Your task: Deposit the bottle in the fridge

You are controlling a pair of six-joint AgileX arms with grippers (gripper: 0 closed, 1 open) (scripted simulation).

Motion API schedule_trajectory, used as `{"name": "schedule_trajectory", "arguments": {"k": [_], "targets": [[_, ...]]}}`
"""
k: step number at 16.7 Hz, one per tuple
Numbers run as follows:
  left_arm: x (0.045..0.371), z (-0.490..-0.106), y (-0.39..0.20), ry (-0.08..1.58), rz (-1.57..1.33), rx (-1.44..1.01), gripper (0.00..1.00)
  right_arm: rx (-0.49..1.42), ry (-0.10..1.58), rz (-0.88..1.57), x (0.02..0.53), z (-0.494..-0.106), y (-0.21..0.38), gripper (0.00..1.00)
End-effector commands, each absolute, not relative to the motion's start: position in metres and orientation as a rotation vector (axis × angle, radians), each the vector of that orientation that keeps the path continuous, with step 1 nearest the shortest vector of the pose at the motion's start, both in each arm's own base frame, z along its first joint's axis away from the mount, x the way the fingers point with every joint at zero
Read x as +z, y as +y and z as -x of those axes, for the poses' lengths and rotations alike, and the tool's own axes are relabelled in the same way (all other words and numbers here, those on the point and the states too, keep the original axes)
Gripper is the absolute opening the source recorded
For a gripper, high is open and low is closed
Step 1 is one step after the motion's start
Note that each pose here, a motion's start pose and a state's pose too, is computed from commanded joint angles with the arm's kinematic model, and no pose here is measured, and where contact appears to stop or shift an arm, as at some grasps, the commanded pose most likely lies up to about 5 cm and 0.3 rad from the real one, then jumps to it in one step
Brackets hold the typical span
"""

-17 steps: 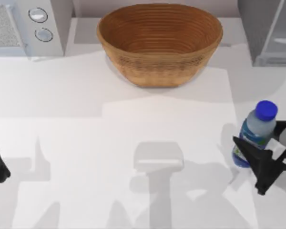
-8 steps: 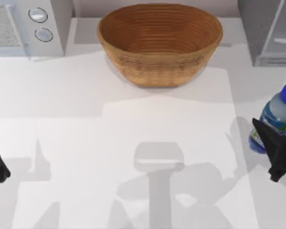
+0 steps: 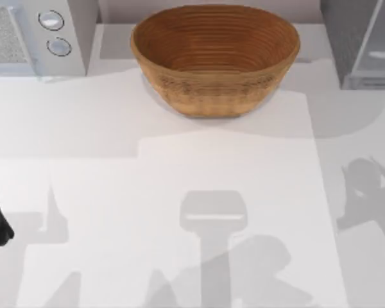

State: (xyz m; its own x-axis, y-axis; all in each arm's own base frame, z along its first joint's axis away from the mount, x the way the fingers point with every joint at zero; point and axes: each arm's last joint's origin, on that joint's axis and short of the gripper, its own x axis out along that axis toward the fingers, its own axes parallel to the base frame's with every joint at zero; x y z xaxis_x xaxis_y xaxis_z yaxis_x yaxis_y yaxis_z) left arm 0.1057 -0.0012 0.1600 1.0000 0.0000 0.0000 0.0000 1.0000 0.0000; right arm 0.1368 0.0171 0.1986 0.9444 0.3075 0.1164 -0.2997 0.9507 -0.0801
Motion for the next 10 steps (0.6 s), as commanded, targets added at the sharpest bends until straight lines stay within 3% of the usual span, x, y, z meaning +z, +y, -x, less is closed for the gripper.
{"name": "schedule_trajectory", "arguments": {"k": [6, 10], "targets": [[0.16, -0.106, -0.001, 0.0, 0.0, 0.0, 1.0, 0.06, -0.08, 0.024, 0.183, -0.107, 0.001, 0.01], [0.16, -0.106, -0.001, 0.0, 0.0, 0.0, 1.0, 0.0, -0.001, 0.0, 0.16, -0.106, -0.001, 0.01]]}}
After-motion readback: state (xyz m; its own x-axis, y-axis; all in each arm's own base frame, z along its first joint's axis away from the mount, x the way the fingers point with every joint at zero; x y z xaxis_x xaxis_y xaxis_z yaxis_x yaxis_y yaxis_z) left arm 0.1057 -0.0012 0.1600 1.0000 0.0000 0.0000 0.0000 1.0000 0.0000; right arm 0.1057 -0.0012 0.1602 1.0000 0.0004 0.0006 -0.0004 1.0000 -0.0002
